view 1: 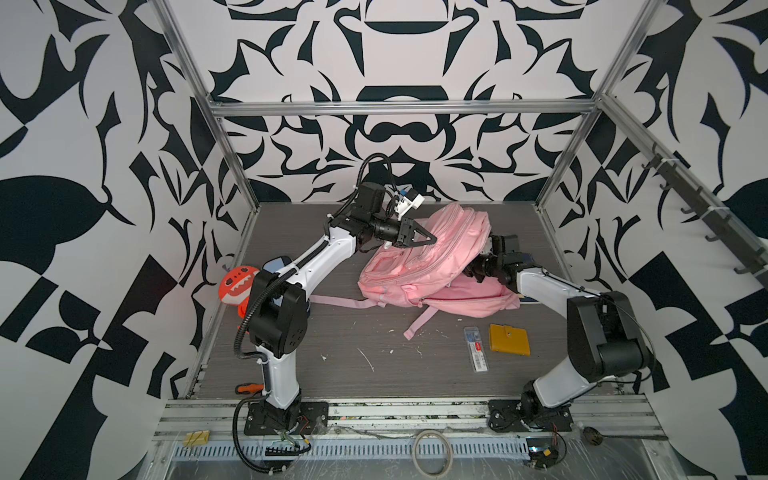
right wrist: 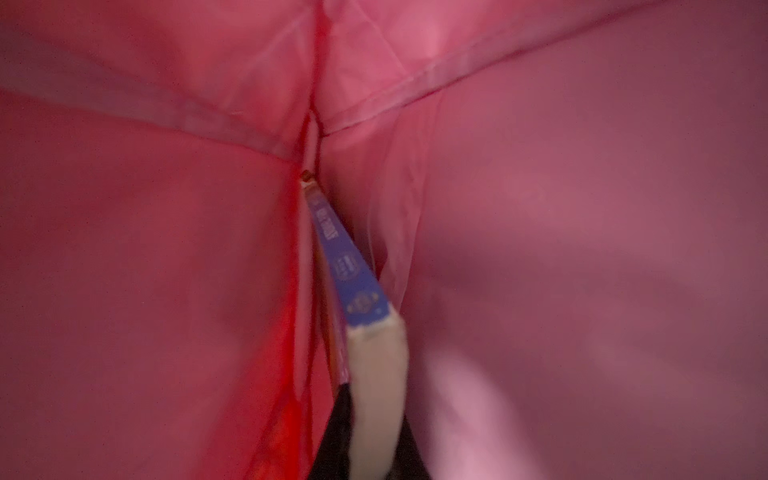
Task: Pack the student bag
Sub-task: 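Insert the book into the backpack opening with right gripper, left holding flap open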
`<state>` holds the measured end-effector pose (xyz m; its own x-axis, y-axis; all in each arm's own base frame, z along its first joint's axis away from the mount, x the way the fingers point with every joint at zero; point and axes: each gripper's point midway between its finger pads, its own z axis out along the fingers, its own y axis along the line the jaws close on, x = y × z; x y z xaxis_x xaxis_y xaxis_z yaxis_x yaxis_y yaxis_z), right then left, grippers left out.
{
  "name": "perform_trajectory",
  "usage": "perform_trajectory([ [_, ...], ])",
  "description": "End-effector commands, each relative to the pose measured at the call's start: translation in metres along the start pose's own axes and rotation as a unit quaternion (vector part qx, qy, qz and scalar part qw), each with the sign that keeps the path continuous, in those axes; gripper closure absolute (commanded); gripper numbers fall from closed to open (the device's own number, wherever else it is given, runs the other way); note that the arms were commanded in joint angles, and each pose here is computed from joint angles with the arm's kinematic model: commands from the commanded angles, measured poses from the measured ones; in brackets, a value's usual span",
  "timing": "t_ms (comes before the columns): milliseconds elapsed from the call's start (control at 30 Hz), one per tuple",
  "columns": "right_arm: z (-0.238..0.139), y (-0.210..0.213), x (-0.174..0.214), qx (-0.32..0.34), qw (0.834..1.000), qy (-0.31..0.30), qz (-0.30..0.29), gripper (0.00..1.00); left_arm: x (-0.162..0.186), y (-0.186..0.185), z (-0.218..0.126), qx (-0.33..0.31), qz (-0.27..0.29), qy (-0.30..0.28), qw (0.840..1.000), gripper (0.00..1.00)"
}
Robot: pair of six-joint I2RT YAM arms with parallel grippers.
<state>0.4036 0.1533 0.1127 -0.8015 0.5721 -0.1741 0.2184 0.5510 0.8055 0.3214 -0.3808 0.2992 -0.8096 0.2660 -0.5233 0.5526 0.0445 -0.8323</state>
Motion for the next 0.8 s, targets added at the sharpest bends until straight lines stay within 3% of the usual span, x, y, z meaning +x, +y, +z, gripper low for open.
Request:
perform_trajectory([
  [0, 0.005, 0.008, -0.012, 0.01, 0.999, -0.03, -0.041, 1.0, -0.013, -0.066, -0.012, 0.049, 0.105, -0.009, 0.993, 1.0],
  [167, 0.023, 0.006, -0.005, 0.034, 0.998, -0.018, -0.053, 0.87, -0.013, -0.062, -0.013, 0.036, 0.105, -0.018, 0.994, 1.0],
  [300, 0.017, 0.005, -0.003, 0.051, 0.997, -0.018, -0.062, 0.55, -0.012, -0.048, -0.014, 0.003, 0.1, -0.032, 0.994, 1.0],
  [533, -0.044, 0.022, -0.008, 0.065, 0.992, -0.05, -0.095, 0.19, -0.001, 0.003, -0.014, -0.093, 0.085, -0.038, 0.991, 1.0],
  [633, -0.077, 0.017, -0.008, 0.076, 0.991, -0.061, -0.096, 0.13, 0.006, 0.031, -0.019, -0.136, 0.068, -0.046, 0.987, 1.0],
  [767, -0.126, 0.002, -0.013, 0.103, 0.987, -0.089, -0.091, 0.11, 0.018, 0.06, -0.013, -0.148, 0.048, -0.033, 0.987, 1.0],
])
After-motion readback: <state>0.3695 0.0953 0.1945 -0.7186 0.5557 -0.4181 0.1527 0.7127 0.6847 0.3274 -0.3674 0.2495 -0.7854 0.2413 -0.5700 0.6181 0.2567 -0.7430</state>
